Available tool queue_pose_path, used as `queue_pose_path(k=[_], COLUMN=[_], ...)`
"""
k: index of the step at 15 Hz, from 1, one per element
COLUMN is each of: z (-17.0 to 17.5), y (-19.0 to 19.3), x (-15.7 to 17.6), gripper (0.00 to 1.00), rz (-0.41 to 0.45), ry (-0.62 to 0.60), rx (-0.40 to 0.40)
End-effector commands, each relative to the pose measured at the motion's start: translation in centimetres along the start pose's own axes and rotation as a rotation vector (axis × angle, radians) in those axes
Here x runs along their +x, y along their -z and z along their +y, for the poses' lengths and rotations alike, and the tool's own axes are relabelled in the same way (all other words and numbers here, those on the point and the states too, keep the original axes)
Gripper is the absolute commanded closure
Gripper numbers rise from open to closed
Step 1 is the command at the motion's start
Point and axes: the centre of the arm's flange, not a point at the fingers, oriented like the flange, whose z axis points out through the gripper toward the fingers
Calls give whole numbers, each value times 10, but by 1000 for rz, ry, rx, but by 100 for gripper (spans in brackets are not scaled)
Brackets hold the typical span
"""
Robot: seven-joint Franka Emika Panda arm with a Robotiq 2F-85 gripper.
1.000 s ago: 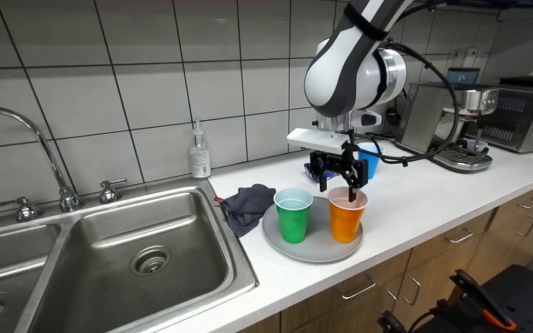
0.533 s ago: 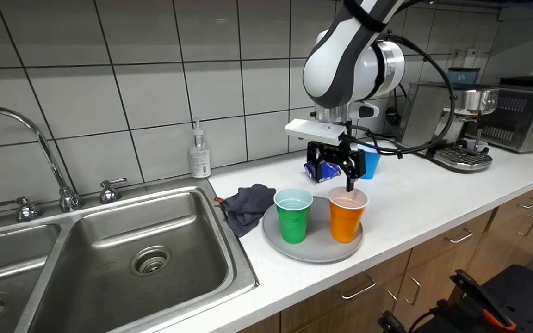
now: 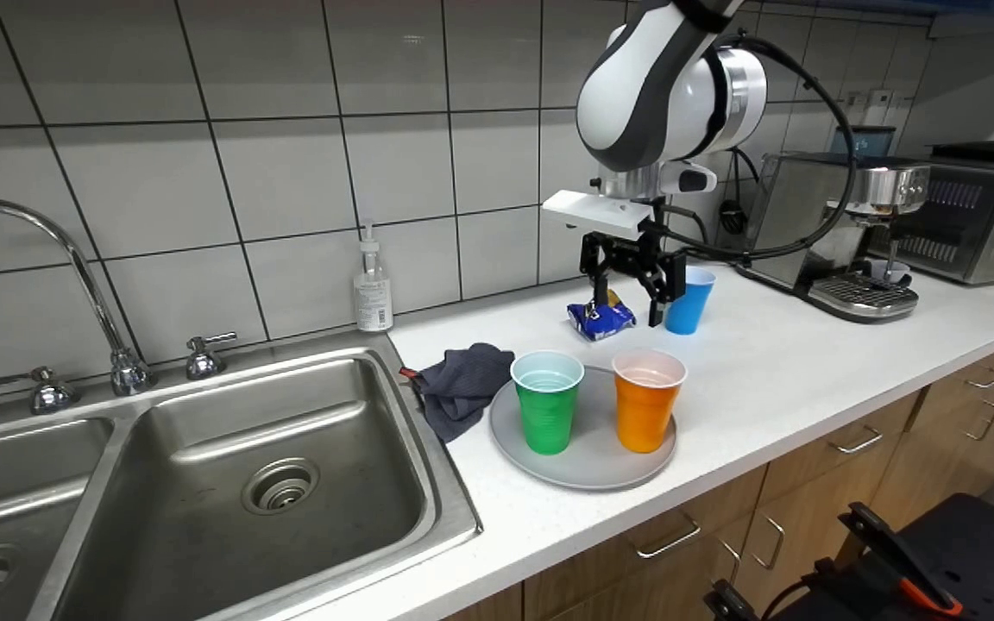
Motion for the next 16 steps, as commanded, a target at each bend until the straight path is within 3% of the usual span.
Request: queue_pose_path(k=[1,9,16], z=[-2,-2,-12], y=[14,14,10], x=[27,82,125], gripper=[0,0,0], rz=[7,31,25], ry=[-19,-57,89], rx=[14,30,38])
